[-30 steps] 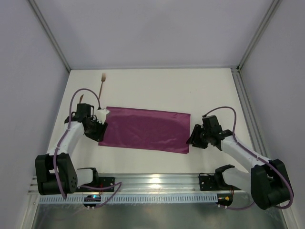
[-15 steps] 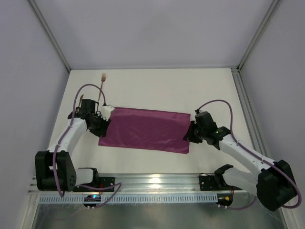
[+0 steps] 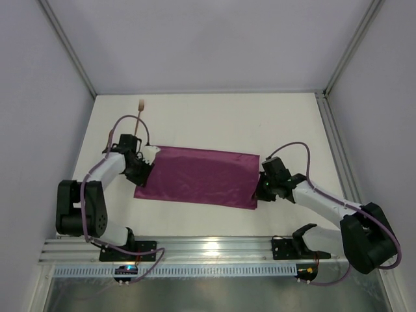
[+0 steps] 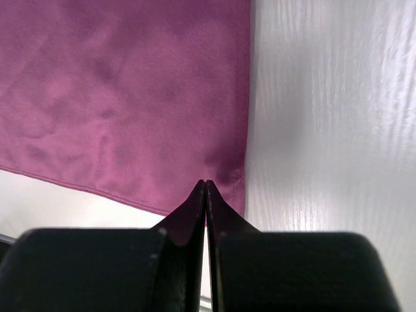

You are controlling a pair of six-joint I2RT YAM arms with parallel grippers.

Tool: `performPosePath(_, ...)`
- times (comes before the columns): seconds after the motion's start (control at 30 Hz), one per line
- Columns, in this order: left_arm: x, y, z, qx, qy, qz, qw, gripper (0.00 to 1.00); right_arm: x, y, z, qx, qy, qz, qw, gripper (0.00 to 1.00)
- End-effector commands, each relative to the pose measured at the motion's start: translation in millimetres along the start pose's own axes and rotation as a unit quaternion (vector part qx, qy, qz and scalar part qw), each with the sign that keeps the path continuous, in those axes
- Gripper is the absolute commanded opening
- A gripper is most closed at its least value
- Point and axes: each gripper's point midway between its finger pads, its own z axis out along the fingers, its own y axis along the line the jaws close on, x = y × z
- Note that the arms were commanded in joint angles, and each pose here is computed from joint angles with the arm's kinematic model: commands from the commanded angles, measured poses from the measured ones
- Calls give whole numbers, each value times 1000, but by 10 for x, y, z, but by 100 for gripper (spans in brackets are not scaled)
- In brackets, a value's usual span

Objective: Fold the napkin into a case and place the utensils inside
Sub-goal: Fold and flatten the napkin at the center of the board.

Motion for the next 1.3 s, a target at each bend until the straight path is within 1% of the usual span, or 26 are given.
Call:
performPosePath(0.0,-547,-41,-536,6,-105,11,994,31,-567,339,-338,-9,-81,-39,996,4)
performPosePath(0.03,-767,5,-766,-7,-142,16,990,32,-714,378,-387,0,-102,-45,994,4)
performPosePath(0.07,-872,2,-861,-6,-158,16,987,35,-951,610,-519,-22,-130,-52,990,4)
performPosePath(0.1,-981,45,-929,-13,-172,14,985,35,-1057,715,-542,-31,-139,-63,988,4)
performPosePath(0.13,-1144,115,-1034,-26,-191,10,981,35,-1113,769,-428,-28,-129,-66,989,4)
performPosePath(0.17,-1222,161,-937,-29,-181,7,983,32,-1314,989,-473,-49,-147,-70,985,4)
performPosePath(0.2,-1311,238,-891,-42,-181,3,983,29,-1415,1063,-434,-50,-151,-74,985,4)
performPosePath(0.27,-1478,267,-663,-24,-161,-5,987,23,-1587,1244,-199,-55,-138,-75,986,4)
performPosePath(0.4,-1662,302,-329,-16,-133,1,991,20,-1716,1515,225,-81,-94,-65,990,4)
performPosePath(0.43,-1745,347,-282,-26,-140,10,990,19,-1805,1615,254,-88,-99,-60,989,4)
performPosePath(0.47,-1796,387,-234,-34,-142,13,989,19,-1778,1554,439,-73,-86,-53,992,4)
performPosePath(0.57,-1921,533,-57,-43,-128,9,991,16,-1905,1559,588,-66,-100,-37,992,4)
performPosePath(0.6,-1950,551,-24,-42,-127,8,991,16,-1884,1499,711,-56,-91,-33,994,4)
performPosePath(0.7,-2000,628,120,-49,-117,2,992,15,-1919,1343,904,-39,-78,-9,996,4)
performPosePath(0.77,-1944,675,250,-54,-100,-3,993,15,-1963,1226,968,-32,-76,12,996,4)
performPosePath(0.87,-1909,707,384,-57,-90,-12,994,15,-1987,1073,1060,-26,-71,36,997,4)
performPosePath(0.97,-1836,715,508,-55,-73,-14,996,16,-1959,992,1132,-22,-58,44,997,4)
performPosePath(1.17,-1741,772,649,-67,-52,-19,996,16,-1993,905,1144,-15,-59,51,997,4)
performPosePath(1.27,-1761,782,634,-71,-57,-21,996,16,-2028,918,1111,-18,-62,50,997,4)
